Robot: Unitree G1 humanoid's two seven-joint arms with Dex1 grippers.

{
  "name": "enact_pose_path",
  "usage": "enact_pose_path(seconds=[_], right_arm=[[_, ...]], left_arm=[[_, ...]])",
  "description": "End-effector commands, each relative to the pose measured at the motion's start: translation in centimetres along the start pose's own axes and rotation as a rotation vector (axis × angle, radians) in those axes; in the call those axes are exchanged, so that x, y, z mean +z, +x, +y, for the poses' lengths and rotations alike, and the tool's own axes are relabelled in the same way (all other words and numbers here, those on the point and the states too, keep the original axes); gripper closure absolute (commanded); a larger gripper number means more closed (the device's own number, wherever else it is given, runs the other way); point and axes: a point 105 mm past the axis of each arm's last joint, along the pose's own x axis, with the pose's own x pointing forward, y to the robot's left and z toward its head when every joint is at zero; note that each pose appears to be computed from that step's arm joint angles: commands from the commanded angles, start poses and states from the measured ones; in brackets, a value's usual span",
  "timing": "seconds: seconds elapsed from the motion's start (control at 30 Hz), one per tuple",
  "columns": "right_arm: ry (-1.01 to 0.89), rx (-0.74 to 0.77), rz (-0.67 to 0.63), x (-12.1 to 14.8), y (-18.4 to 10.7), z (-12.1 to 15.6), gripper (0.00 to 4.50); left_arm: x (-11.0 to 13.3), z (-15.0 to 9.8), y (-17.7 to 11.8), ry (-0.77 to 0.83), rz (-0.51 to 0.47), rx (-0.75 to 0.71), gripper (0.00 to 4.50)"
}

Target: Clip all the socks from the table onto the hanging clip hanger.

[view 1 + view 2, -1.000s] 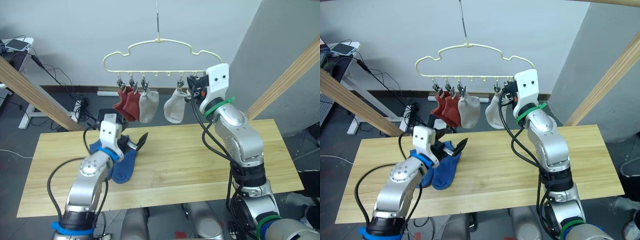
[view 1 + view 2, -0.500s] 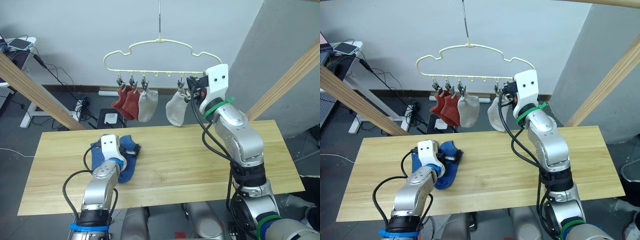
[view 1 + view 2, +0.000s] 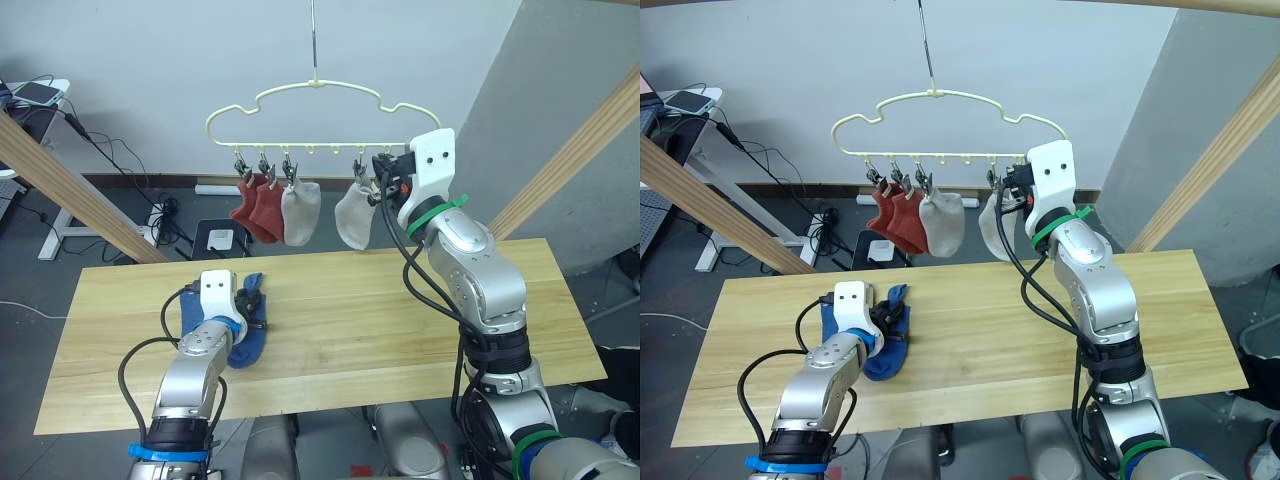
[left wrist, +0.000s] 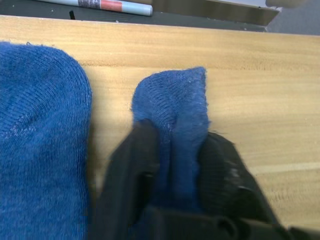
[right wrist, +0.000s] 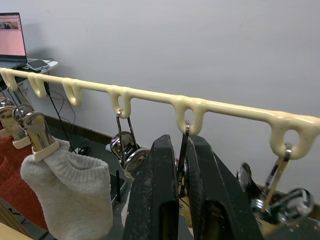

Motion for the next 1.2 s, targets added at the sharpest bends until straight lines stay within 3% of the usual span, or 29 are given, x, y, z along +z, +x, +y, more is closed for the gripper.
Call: enact_pose_path(seconds=[0.03,0.13,0.27,0.53,0.77,1.2], right_arm=[[-0.006,0.005,-0.058,1.6,-0.2,0.2,4.50],[-0.009,-0.005,-0.057,1.6,-0.2,-0.1,4.50],[-0.013,-0.014,-0.057,1.7,-0.3,-0.3,4.50],[-0.003,-0.024,-0.066,2.2,-0.4,-0.5,4.50],[0.022,-0.033,-0.057,2.2,-0.4,-0.6,4.50],[0.016,-0.035,-0.038,2.0,-0.7,-0.7,4.50]], left_arm=[[-1.3,-2.4,-0.5,0.029,0.027,-0.173,4.40],[2.7,-7.5,-1.2,0.205,-0.157,-0.474,4.49],[7.9,-12.0,-2.6,0.249,-0.358,-0.724,4.49],[13.7,-15.2,-3.5,0.243,-0.583,-0.806,4.49],[15.8,-16.2,-1.1,0.048,-0.570,-0.660,4.49],[17.6,-17.2,-0.9,-0.039,-0.589,-0.670,4.49]])
